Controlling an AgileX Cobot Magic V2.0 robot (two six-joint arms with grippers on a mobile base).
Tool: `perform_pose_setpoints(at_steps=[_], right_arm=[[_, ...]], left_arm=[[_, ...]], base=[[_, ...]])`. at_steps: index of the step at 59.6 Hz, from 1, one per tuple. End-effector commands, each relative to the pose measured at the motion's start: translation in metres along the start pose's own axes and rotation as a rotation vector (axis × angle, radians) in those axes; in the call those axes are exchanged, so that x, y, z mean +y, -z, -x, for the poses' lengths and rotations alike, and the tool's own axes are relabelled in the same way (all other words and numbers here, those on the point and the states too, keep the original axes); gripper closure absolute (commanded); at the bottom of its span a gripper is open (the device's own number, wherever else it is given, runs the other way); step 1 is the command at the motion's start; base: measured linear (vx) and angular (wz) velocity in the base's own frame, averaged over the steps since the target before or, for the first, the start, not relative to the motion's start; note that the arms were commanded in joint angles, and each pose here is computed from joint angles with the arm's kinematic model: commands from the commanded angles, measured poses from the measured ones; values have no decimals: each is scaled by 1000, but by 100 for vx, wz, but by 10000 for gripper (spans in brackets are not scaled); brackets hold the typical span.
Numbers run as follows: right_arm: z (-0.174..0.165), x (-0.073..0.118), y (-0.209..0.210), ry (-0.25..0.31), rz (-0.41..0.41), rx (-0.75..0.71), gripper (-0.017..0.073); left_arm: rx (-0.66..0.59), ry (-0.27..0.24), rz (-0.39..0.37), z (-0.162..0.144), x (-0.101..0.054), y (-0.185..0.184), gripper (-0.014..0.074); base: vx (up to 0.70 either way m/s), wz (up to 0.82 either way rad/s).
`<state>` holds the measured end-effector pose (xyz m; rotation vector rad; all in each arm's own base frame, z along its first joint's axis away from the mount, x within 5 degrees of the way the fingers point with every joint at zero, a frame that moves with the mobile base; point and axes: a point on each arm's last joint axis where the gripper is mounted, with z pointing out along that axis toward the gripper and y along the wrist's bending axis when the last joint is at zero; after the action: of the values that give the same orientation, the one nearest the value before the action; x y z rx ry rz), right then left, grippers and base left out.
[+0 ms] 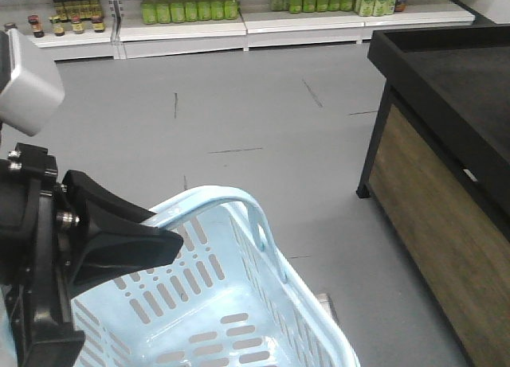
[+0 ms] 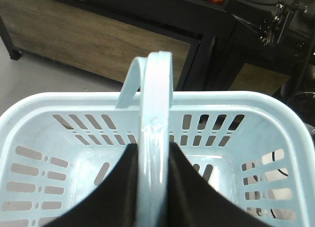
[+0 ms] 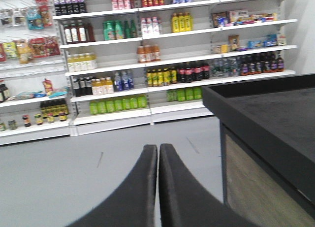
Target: Pick three apples into basket with both arms
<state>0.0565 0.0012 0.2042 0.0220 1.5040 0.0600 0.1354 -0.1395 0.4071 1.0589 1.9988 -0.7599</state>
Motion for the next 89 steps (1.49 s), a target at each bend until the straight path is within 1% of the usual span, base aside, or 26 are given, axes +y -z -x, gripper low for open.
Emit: perform_pose_setpoints(at_steps=[1,49,70,89], right_arm=[[2,1,1,7,17,-64,564],[2,1,1,7,17,-64,564],[2,1,1,7,17,-64,564],[2,1,1,7,17,-64,564]], left_arm=[[-122,20,-2,14,-6,11,600],[-122,20,-2,14,-6,11,600],[-122,20,-2,14,-6,11,600],[-123,20,-3,14,-6,11,600]], base=[[4,29],[12,40],[13,16],[15,1]])
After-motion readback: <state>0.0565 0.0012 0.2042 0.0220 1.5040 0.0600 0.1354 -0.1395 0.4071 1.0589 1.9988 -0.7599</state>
